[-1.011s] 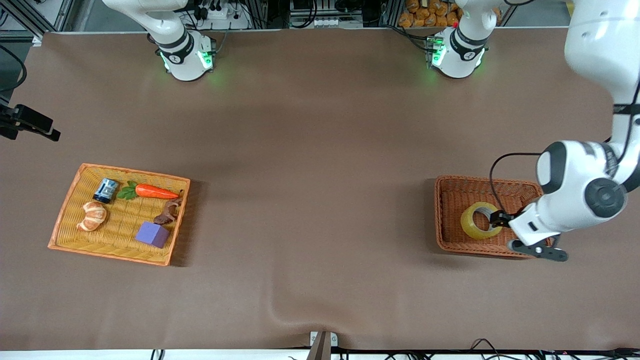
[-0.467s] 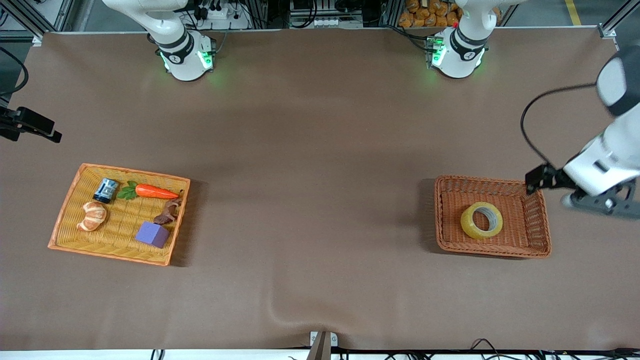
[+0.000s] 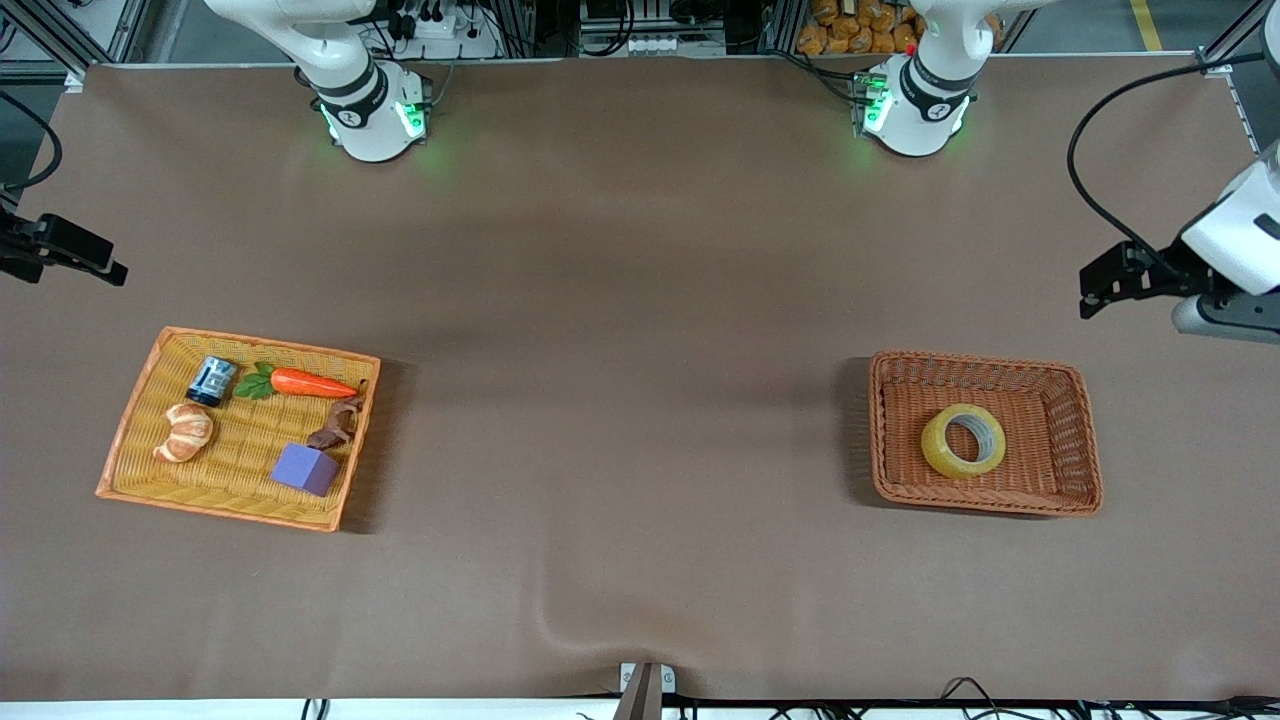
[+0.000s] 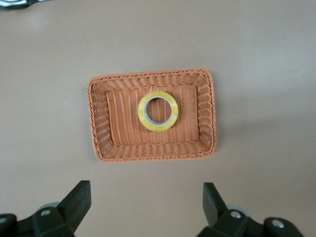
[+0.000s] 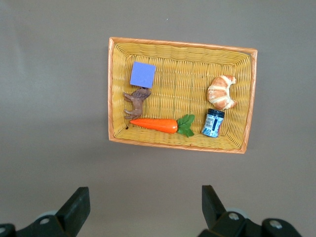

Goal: Transfer tape with both arms

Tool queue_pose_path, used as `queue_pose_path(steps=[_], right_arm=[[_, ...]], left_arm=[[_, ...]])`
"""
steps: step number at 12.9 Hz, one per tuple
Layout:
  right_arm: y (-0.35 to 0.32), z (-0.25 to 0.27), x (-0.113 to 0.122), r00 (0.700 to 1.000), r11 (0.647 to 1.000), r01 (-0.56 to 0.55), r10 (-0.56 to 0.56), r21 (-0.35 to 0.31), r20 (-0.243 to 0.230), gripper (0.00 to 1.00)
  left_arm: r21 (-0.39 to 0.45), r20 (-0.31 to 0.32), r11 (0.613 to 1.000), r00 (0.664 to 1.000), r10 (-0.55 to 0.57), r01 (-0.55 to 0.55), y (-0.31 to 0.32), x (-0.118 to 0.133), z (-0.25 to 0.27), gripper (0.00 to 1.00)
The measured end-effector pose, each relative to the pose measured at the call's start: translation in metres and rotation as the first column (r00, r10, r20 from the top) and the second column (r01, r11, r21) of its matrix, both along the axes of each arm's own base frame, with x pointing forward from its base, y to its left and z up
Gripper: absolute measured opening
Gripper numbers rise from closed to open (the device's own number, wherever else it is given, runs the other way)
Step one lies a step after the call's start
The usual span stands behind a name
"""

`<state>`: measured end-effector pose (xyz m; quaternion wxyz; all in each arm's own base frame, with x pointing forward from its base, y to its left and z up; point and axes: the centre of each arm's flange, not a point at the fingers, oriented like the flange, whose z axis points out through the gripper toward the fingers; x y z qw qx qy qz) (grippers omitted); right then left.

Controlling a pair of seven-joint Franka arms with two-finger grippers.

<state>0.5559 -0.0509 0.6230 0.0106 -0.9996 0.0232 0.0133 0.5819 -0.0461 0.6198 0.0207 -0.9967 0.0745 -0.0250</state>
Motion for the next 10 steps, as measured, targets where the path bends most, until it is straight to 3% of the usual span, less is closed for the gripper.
queue_pose_path(steps=[3,10], right_arm=[[0.024,0.000,0.002,0.999,0.998,-0.051,0.051,-0.039,-0.004,1.00],[0.018,0.000,0.001,0.999,0.998,-0.041,0.040,-0.041,-0.007,1.00]], left_arm=[[0.013,-0.042,0.999,0.998,0.037,-0.037,-0.003,-0.013,0.003,1.00],[0.008,-0.049,0.997,0.996,0.076,-0.076,0.018,-0.014,0.001,1.00]])
